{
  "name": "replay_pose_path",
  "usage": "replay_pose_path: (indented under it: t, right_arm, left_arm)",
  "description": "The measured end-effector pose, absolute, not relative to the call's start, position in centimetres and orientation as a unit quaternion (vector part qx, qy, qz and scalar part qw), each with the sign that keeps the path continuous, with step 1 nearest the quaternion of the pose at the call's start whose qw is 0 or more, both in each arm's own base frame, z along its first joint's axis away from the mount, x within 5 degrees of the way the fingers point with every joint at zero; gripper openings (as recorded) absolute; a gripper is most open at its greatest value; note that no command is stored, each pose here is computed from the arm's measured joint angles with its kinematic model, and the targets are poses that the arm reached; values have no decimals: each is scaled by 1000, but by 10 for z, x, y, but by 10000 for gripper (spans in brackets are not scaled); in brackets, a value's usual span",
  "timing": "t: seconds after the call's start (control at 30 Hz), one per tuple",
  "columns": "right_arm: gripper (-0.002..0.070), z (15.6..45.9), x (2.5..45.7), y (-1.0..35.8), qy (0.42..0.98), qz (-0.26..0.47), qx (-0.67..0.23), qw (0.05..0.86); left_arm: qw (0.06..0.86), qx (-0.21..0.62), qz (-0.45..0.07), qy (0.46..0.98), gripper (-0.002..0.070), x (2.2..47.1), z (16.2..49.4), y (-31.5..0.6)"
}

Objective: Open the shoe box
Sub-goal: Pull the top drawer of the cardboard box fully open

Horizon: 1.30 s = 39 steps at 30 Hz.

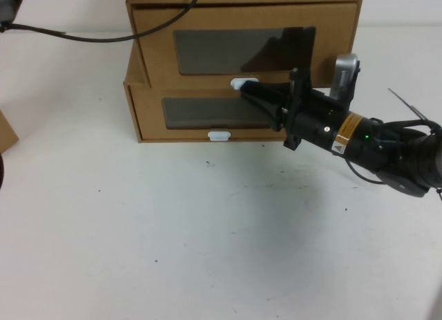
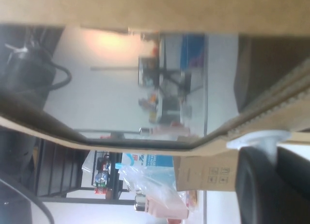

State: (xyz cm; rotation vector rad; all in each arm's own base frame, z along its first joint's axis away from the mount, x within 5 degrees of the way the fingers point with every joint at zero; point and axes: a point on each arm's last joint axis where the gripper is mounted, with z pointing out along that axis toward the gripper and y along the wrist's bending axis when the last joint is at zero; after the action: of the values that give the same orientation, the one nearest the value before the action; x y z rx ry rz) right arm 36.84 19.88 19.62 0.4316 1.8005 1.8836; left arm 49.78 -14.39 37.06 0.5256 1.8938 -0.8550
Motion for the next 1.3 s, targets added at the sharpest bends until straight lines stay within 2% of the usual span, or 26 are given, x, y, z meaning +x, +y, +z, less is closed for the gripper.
replay_pose_path:
  t: [0.33, 1.03, 1.3]
  right_arm:
    - [-1, 195, 375, 183, 663, 686, 162, 251]
    - [-1, 194, 365, 187, 672, 699, 128, 208]
    - [-1, 208, 360, 184, 686, 687, 110, 211]
  left_arm:
    - [483, 187, -353, 779, -9, 502, 372, -135]
    - [487, 182, -347, 781, -9, 503, 372, -131]
    - [489, 180, -346, 780, -9, 504, 372, -130]
